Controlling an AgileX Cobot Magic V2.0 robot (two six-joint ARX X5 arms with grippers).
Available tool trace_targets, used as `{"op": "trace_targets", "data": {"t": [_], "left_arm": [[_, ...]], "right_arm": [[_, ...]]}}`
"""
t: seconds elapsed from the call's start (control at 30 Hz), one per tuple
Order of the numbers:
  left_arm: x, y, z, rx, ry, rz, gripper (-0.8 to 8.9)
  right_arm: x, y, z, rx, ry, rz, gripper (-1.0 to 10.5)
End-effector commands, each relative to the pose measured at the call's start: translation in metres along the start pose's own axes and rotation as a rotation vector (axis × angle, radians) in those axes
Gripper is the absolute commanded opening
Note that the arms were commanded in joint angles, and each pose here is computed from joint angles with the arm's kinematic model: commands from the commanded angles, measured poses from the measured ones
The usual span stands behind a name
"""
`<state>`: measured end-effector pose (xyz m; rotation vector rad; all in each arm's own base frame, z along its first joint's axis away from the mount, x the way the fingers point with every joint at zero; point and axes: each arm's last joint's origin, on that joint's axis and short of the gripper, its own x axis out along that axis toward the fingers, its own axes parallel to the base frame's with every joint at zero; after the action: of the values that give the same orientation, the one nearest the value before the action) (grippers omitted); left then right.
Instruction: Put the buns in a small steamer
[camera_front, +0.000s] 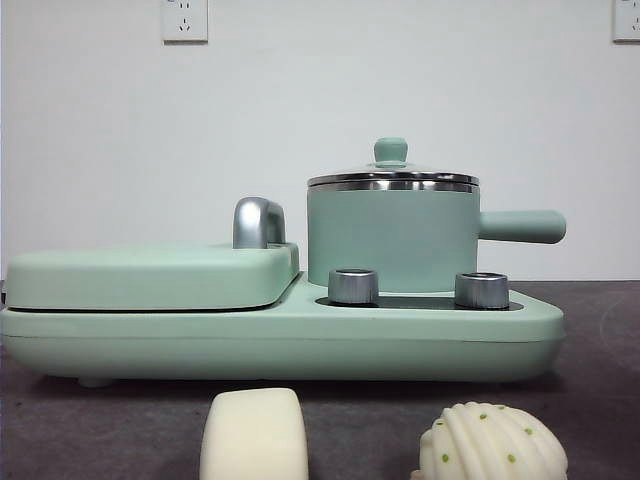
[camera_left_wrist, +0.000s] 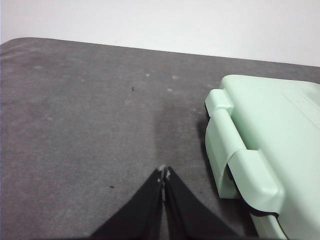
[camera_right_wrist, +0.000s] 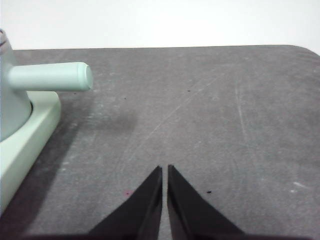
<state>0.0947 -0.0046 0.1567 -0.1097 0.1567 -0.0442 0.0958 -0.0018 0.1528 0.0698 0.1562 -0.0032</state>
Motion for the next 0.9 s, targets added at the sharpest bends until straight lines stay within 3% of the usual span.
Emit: {"op": "trace_targets", "data": {"t": [0.03,0.17,0.37,0.5,0.73,0.9], "left_arm": [[0.002,0.001,-0.005,-0.015,0.011,0.000,0.07],[0.001,0.000,-0.003,-0.065,0.005,-0.002,0.07],[-0.008,-0.006,0.020,-0.129,-0.002,-0.051,0.08],[-0.014,-0.011,0.042,-0.180,-0.016,-0.108,0.09],[-0.020,-0.023,0.087,-0.164,0.035,-0.244,0.08],[-0.019,-0.032,0.124,-0.122,0.085,-0.369,0.08]], "right_arm": [[0.000,0.000,-0.001,0.054,-0.006,0.016,0.2],[-0.001,0.004,0.003,0.082,-0.011,0.117,0.2],[-0.010,0.011,0.025,0.230,-0.024,0.266,0.2],[-0.023,0.016,0.048,0.277,-0.032,0.319,0.2],[-0.043,0.023,0.096,0.274,-0.019,0.434,0.2],[-0.050,0.027,0.128,0.216,0.042,0.477,0.2]]}}
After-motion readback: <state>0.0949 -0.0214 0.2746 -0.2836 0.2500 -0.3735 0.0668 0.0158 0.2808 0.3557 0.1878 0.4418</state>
